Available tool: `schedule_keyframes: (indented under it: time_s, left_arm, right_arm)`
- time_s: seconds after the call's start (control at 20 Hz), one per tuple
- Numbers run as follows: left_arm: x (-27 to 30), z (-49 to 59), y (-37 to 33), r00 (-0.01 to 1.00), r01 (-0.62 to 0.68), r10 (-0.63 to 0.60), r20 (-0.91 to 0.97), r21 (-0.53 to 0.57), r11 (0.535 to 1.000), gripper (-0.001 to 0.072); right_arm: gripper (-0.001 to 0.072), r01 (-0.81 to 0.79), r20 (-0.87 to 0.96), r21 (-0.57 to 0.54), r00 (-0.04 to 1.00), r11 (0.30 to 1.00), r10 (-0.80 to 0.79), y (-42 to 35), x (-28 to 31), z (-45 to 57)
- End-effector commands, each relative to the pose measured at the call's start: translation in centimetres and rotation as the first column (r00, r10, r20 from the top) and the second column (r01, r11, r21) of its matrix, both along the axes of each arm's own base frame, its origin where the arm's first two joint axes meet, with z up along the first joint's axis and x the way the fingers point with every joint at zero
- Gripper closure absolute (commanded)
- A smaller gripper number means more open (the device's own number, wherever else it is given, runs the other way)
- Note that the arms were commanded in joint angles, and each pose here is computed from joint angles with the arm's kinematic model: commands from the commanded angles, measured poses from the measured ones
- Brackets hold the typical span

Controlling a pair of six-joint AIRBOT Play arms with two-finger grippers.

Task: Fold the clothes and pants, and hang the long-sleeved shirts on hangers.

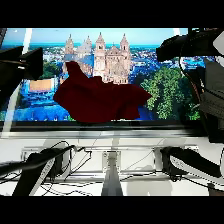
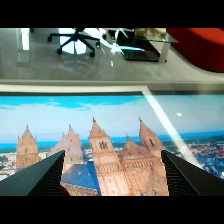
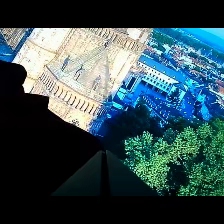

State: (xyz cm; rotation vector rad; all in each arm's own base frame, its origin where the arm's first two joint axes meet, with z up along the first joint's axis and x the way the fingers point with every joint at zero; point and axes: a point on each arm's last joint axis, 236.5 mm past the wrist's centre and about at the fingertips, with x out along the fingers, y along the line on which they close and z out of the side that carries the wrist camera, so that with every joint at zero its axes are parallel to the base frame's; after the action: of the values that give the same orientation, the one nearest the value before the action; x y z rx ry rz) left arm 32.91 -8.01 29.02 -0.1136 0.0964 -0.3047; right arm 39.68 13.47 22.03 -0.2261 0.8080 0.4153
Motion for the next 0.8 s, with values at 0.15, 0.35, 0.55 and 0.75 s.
schedule_keyframes:
  time_s: [0.15,0.35,0.55,0.75]
  left_arm:
    - [0.0,0.1,0.0,1.000,-0.001,0.001,0.002,0.001,1.000,0.0019]
    - [0.0,0.1,0.0,1.000,-0.001,0.001,0.002,0.001,1.000,0.0019]
    - [0.0,0.1,0.0,1.000,-0.001,0.001,0.002,0.001,1.000,0.0019]
    - [0.0,0.1,0.0,1.000,-0.001,0.001,0.002,0.001,1.000,0.0019]
  right_arm:
    - [0.0696,-0.001,-0.001,0.000,1.000,1.000,0.001,0.0,0.0,0.0]
    - [0.0696,-0.001,-0.001,0.000,1.000,1.000,0.001,0.0,0.0,0.0]
    - [0.0696,0.001,0.069,0.032,0.998,0.999,-0.004,0.5,1.2,1.2]
    - [0.0696,0.049,0.080,-0.064,0.996,0.997,-0.044,-2.2,2.4,0.3]
